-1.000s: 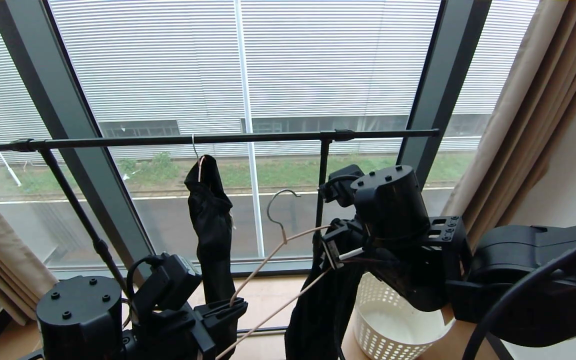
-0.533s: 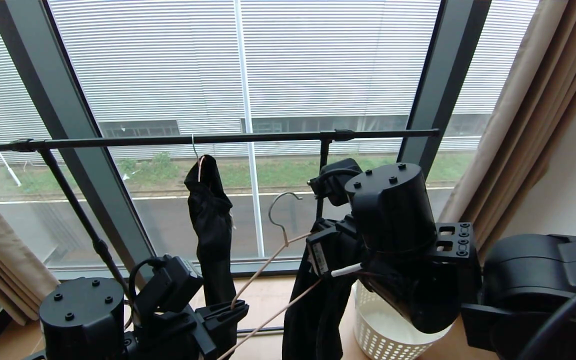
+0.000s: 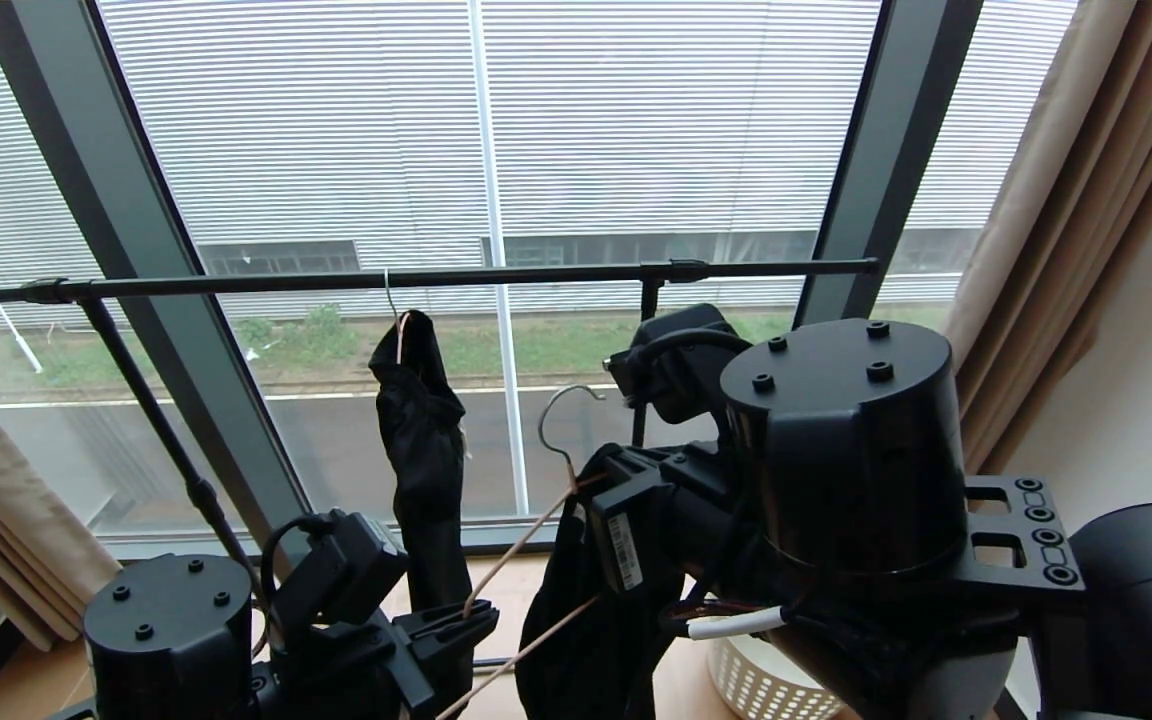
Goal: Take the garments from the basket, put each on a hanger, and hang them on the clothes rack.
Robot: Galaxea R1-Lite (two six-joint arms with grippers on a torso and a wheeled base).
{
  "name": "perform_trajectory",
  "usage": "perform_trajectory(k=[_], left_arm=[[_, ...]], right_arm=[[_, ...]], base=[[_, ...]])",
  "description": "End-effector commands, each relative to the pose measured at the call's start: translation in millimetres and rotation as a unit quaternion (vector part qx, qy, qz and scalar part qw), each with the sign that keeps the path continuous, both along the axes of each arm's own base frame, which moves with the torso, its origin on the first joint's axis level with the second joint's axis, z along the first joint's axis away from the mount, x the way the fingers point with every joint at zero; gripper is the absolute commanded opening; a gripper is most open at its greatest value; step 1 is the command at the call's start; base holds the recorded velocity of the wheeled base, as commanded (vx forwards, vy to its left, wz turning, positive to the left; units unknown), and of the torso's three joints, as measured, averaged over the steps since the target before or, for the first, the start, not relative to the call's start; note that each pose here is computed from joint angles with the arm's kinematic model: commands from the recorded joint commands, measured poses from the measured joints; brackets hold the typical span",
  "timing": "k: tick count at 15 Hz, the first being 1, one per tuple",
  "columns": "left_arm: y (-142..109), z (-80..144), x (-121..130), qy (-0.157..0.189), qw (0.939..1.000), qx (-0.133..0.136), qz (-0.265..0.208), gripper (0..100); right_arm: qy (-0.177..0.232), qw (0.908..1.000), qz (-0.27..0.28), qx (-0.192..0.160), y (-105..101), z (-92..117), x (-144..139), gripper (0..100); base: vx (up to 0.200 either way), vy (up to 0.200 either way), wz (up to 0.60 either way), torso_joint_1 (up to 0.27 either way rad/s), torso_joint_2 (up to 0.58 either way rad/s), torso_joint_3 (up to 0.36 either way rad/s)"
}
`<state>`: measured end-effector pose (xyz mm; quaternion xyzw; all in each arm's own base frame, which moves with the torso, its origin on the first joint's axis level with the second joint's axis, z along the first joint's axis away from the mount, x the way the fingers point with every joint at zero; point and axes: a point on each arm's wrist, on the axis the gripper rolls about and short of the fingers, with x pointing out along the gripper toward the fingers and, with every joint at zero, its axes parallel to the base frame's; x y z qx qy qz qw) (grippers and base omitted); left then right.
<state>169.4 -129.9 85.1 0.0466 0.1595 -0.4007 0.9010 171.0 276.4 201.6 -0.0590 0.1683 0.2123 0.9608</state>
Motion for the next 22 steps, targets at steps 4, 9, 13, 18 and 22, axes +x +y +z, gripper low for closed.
perform_trajectory(k=[4, 9, 13, 18, 22], left_arm=[[0, 4, -1, -0.019, 0.9997, -0.015, 0.0, 0], [2, 7, -3, -0.036, 0.999, -0.028, -0.001, 0], [2, 7, -4, -0.04, 0.9988, -0.03, -0.002, 0], [2, 7, -4, -0.042, 0.9986, -0.031, -0.002, 0], [2, 8, -4, -0.043, 0.9986, -0.032, -0.002, 0]], right_arm=[[-0.003, 1.0, 0.003, 0.005, -3, 4, -3, 0], [-0.003, 0.9998, -0.016, 0.01, -10, 6, 11, 0], [-0.001, 0.9998, -0.02, 0.01, -12, 6, 15, 0], [0.0, 0.9998, -0.02, 0.008, -13, 4, 14, 0], [0.001, 0.9998, -0.019, 0.006, -13, 3, 13, 100]], base=[[0.0, 0.0, 0.0, 0.0, 0.0, 0.0], [0.0, 0.0, 0.0, 0.0, 0.0, 0.0], [0.0, 0.0, 0.0, 0.0, 0.0, 0.0], [0.0, 0.0, 0.0, 0.0, 0.0, 0.0], [0.0, 0.0, 0.0, 0.0, 0.0, 0.0]])
